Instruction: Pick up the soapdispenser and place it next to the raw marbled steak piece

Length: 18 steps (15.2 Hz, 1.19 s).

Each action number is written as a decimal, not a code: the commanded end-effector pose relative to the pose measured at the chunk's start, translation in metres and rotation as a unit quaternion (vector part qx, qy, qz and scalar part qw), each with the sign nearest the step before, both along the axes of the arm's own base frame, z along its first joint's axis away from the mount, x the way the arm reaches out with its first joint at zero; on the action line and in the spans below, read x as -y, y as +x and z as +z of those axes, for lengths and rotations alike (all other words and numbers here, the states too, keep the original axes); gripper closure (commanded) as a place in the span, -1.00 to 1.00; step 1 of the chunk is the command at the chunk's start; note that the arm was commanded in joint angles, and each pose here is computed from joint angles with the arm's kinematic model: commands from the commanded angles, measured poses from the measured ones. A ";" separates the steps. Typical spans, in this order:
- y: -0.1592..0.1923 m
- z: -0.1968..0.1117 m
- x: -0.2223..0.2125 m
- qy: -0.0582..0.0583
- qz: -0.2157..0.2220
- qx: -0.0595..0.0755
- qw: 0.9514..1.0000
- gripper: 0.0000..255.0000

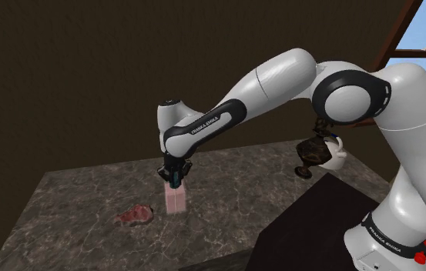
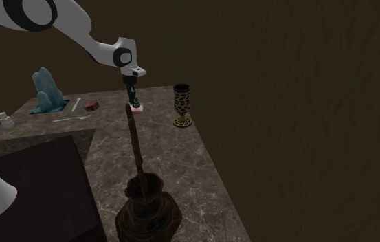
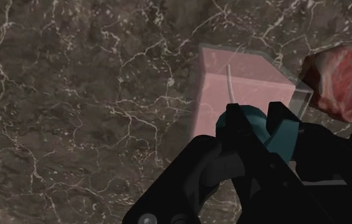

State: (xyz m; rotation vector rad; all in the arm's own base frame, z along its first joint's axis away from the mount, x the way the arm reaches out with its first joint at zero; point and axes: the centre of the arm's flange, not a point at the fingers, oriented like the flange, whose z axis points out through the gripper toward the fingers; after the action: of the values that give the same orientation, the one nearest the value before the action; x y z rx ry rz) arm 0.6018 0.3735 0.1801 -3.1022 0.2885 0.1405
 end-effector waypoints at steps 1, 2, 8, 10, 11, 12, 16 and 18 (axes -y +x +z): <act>0.000 0.000 0.000 0.000 0.000 0.000 1.000 -1.00; 0.000 0.000 0.000 0.000 0.000 0.000 1.000 -1.00; 0.002 0.026 0.001 0.000 0.000 0.000 1.000 -1.00; 0.004 0.050 0.002 0.000 0.000 0.000 1.000 -1.00; 0.004 0.050 0.002 0.000 0.000 0.000 1.000 -1.00; 0.004 0.050 0.002 0.000 0.000 0.000 1.000 -1.00; 0.004 0.050 0.002 0.000 0.000 0.000 1.000 -1.00; 0.004 0.050 0.002 0.000 0.000 0.000 1.000 -1.00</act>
State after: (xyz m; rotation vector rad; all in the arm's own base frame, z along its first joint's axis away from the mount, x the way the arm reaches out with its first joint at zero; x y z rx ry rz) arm 0.6062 0.3720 0.2300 -3.1020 0.2885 0.1399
